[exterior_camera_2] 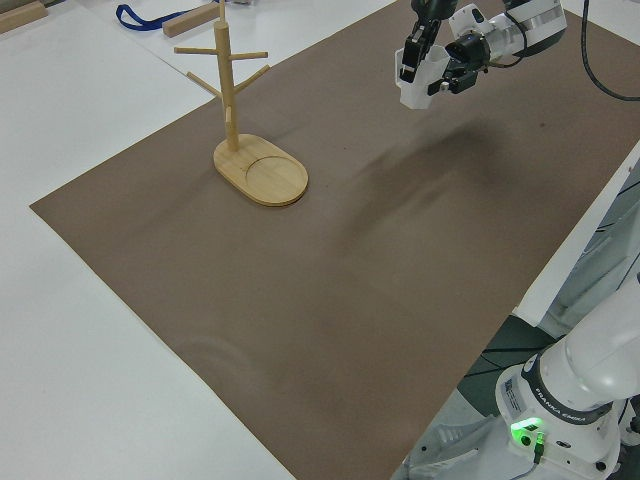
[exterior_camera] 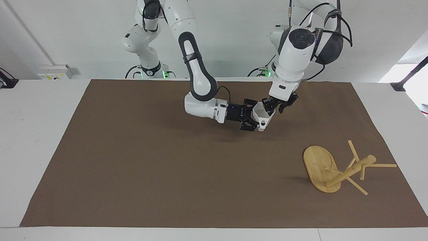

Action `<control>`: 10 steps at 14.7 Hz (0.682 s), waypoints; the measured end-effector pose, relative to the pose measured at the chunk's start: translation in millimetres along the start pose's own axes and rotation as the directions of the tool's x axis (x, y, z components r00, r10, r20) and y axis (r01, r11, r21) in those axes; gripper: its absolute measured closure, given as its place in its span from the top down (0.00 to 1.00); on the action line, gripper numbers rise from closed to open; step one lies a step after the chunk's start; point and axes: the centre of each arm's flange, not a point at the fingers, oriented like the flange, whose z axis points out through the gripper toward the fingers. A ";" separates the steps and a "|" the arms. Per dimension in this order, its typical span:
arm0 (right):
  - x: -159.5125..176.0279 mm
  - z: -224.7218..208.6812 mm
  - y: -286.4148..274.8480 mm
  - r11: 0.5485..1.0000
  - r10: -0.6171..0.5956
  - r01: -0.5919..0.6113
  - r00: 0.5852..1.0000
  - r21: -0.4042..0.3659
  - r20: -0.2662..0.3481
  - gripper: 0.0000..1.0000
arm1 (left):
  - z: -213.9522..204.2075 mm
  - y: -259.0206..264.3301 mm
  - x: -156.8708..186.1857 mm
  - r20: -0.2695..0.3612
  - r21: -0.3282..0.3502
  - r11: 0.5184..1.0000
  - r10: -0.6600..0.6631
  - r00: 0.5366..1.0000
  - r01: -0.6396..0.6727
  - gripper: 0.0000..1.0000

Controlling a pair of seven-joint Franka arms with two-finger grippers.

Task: Hang cup on rack
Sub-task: 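Grasp the cup's handle with the left gripper near the right gripper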

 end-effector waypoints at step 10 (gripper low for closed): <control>1.6 1.8 -0.4 1.000 0.015 -0.015 1.000 -0.020 -0.026 0.93 | -1.6 1.2 0.4 -0.008 -0.008 0.998 -0.066 0.998 0.066 0.07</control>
